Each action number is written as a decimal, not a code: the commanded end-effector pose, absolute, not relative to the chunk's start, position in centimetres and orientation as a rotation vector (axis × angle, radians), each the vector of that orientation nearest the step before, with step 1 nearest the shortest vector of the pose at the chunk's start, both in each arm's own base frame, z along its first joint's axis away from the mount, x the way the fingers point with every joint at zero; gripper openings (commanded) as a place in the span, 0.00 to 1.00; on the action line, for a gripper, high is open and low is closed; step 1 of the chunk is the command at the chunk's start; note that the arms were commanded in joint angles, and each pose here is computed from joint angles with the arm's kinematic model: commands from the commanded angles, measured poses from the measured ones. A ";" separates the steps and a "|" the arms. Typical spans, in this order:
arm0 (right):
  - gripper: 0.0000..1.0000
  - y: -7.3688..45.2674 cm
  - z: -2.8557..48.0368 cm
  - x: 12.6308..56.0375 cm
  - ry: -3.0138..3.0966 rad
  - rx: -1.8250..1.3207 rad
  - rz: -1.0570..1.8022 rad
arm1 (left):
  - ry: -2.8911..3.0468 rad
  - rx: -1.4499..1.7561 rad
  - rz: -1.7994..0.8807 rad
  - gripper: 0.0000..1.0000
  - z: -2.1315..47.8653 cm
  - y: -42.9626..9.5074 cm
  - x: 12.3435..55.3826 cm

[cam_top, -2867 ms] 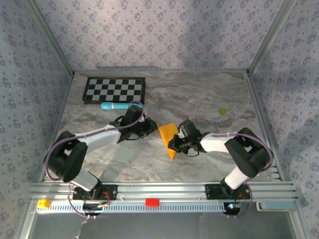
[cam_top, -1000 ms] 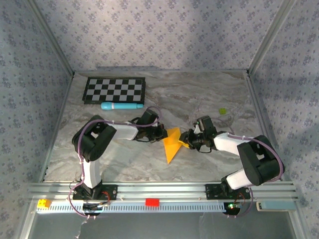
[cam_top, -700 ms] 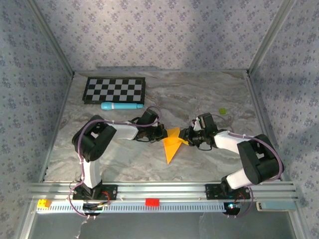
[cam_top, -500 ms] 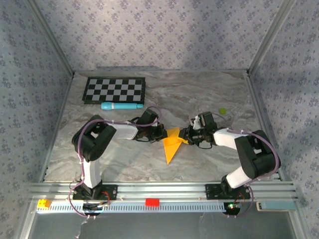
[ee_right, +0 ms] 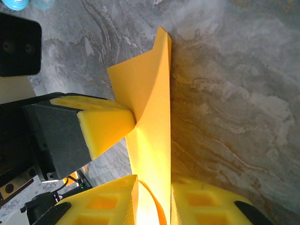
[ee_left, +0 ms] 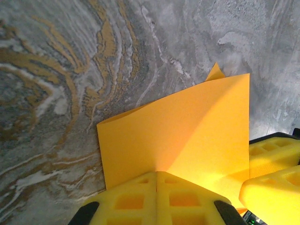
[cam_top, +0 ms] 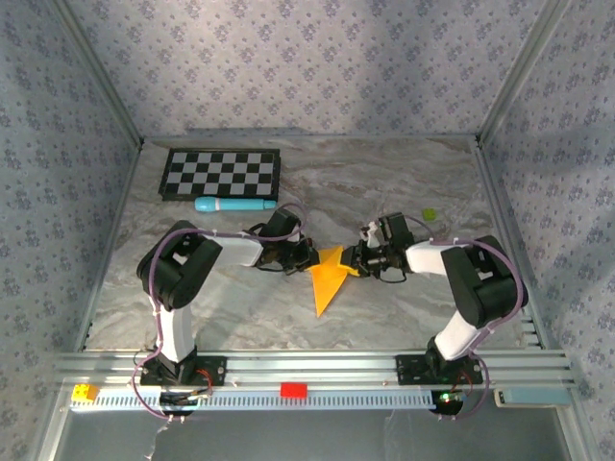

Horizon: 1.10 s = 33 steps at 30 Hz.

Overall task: Fold a paper plane with a square sheet of paper (pick it up from the middle)
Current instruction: Fold the wing for the fifth time at the center of the table.

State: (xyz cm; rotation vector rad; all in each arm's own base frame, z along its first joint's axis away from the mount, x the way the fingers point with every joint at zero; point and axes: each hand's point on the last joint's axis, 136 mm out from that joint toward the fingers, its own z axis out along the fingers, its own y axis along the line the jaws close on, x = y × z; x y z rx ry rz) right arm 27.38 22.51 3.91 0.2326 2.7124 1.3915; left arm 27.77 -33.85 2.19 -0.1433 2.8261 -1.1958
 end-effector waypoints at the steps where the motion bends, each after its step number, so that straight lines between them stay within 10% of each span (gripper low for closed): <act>1: 0.24 22.7 3.9 27.5 2.716 0.180 1.420 | 2.860 -0.126 -1.181 0.00 1.8 -33.7 27.6; 11: 0.08 22.6 4.0 27.5 2.719 0.152 1.430 | 2.830 -0.131 -1.177 0.01 2.6 -33.6 27.8; 19: 0.00 21.4 4.0 27.9 2.696 0.345 1.357 | 2.713 -0.115 -1.143 0.28 6.2 -32.8 28.6; 33: 0.04 21.0 4.3 27.9 2.617 0.500 1.346 | 2.796 -0.129 -1.170 0.08 3.9 -35.2 27.0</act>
